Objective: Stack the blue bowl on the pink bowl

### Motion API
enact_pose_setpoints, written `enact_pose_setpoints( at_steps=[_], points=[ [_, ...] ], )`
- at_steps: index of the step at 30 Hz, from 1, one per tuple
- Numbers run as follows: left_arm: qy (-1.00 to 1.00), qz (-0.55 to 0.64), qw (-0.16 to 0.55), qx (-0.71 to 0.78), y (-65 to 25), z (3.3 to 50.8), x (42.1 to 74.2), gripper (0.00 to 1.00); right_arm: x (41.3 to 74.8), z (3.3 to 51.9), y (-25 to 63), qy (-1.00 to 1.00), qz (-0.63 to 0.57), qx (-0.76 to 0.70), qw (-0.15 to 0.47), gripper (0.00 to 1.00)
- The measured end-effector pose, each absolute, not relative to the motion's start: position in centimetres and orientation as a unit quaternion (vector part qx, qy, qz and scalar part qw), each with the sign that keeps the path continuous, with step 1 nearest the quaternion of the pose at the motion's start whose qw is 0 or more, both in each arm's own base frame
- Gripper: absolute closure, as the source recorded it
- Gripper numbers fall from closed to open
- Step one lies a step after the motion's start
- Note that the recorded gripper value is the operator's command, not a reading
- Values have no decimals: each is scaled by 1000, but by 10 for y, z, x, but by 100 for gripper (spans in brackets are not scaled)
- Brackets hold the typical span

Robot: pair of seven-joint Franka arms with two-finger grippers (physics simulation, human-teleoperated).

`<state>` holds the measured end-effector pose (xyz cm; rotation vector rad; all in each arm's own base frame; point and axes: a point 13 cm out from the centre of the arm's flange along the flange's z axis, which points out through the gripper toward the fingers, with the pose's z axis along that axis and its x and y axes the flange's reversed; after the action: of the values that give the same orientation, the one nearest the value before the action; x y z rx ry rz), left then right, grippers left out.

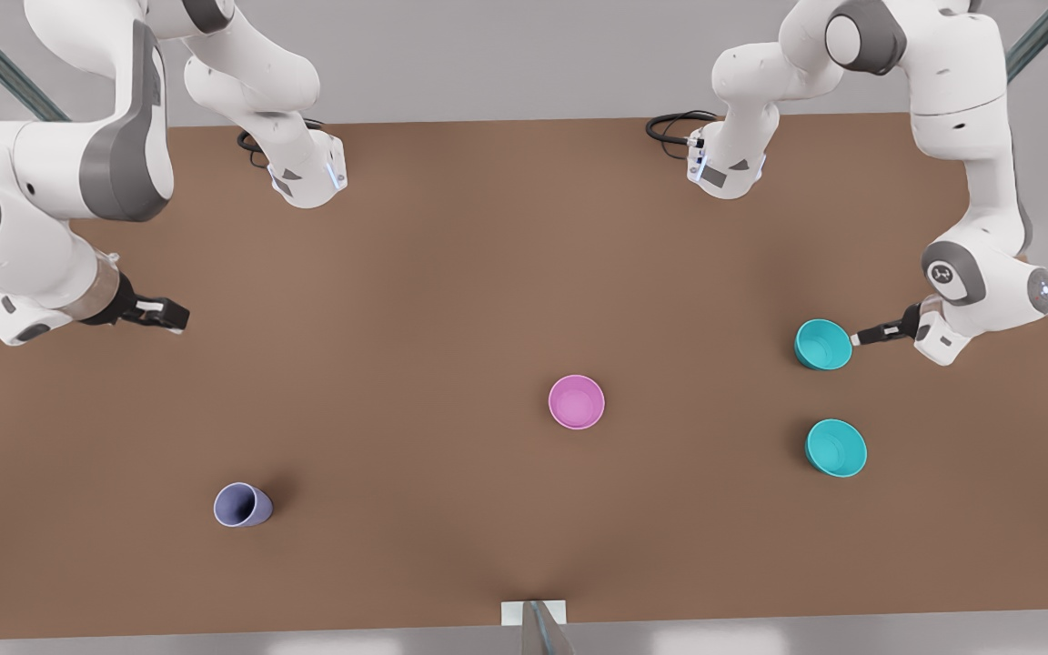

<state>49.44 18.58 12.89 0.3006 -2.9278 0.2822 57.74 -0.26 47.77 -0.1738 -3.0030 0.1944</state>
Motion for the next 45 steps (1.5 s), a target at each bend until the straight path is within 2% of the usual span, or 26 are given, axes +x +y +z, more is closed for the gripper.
enact_pose_setpoints(
  at_steps=[11, 12, 13, 14, 19, 20, 21, 24, 25, 30, 33, 36, 38, 39, 41, 45],
  points=[
    [-987, 106, 119, 10, 171, 76, 478, 0, 566, 462, -3, -992, 56, 32, 104, 0],
    [-987, 107, 120, 1, 168, 74, 479, 18, 566, 461, -3, -992, 55, 38, 106, 0],
    [-987, 107, 122, -6, 167, 71, 478, 31, 565, 460, -3, -992, 54, 43, 107, 0],
    [-986, 108, 123, -12, 166, 68, 477, 36, 565, 459, -3, -991, 52, 48, 110, 0],
    [-984, 112, 131, -38, 159, 56, 474, 37, 565, 456, -5, -990, 44, 68, 114, 0],
    [-984, 113, 132, -43, 158, 55, 474, 39, 565, 456, -5, -990, 44, 72, 115, 0],
    [-984, 113, 132, -47, 158, 54, 475, 55, 565, 456, -5, -990, 43, 75, 115, 0],
    [-983, 113, 130, -58, 158, 53, 477, 76, 565, 455, -4, -989, 41, 85, 117, 0],
    [-984, 111, 128, -61, 159, 54, 478, 79, 565, 454, -4, -988, 41, 88, 117, 0],
    [-986, 105, 105, -81, 152, 77, 499, 79, 565, 454, -4, -987, 39, 101, 118, 0],
    [-980, 107, 94, -140, 62, 124, 526, 79, 565, 452, -4, -986, 37, 107, 120, 0],
    [-963, 106, 109, -222, -91, 146, 537, 79, 568, 447, -4, -985, 36, 113, 124, 0],
    [-954, 106, 103, -260, -207, 161, 578, 79, 574, 440, -6, -985, 34, 114, 128, 0],
    [-953, 113, 111, -258, -250, 159, 586, 79, 575, 439, -7, -984, 33, 114, 129, 0],
    [-956, 133, 141, -219, -297, 153, 581, 79, 576, 438, -6, -984, 33, 117, 129, 0],
    [-964, 153, 172, -130, -346, 148, 592, 79, 588, 453, 2, -985, 36, 127, 109, 0]
  ],
)
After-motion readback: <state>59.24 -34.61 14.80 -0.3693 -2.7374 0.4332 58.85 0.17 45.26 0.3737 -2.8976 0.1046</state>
